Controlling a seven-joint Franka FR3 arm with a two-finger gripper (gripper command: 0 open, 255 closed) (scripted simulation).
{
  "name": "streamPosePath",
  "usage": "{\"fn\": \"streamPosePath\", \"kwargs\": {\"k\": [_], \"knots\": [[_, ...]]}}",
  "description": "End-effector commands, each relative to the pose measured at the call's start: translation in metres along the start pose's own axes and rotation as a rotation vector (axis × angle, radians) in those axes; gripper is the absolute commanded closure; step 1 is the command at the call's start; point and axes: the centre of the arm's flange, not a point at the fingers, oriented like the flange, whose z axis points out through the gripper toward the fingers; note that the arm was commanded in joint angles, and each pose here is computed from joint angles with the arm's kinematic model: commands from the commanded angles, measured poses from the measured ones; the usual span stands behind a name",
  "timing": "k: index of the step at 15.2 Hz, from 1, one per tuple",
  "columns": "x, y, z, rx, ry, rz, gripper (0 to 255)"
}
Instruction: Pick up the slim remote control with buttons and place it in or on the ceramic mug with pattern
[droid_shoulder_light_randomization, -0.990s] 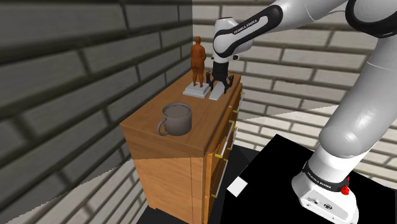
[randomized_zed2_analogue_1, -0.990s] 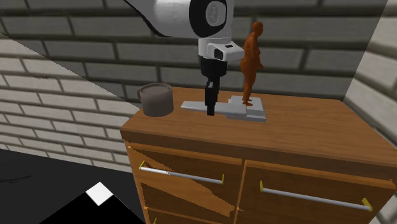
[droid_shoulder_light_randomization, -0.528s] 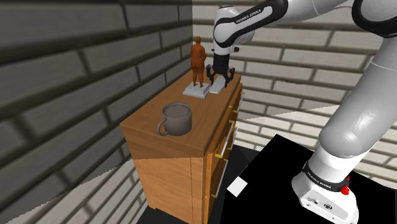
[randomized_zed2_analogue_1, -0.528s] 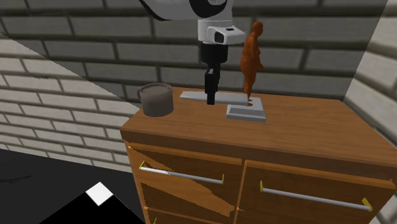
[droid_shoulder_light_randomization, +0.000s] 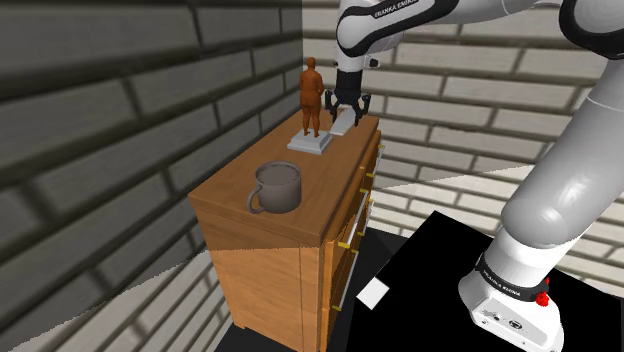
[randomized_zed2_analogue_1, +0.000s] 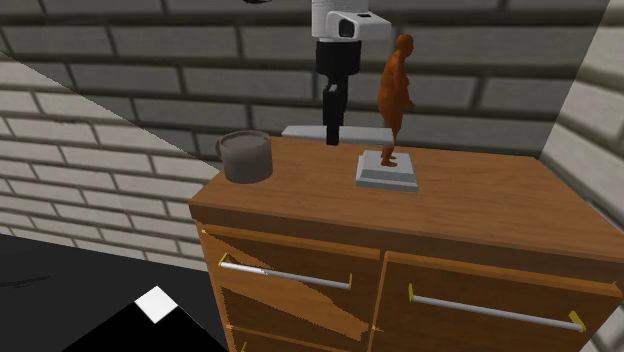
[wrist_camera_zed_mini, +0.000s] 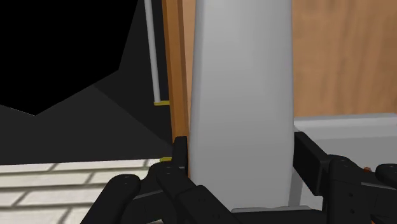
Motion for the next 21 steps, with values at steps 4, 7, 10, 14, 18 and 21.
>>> {"fn": "streamPosePath", "kwargs": {"k": [4,7,10,14,18,21], "knots": [[-0.048,-0.022,-0.005,0.000,0.000,0.000,255],[-0.084,-0.039,-0.006,0.000,0.000,0.000,255],[-0.120,-0.055,-0.006,0.000,0.000,0.000,255],[-0.168,-0.078,-0.007,0.000,0.000,0.000,255],[-0.216,-0.100,-0.007,0.000,0.000,0.000,255],[-0.252,-0.116,-0.008,0.000,0.000,0.000,255]]}}
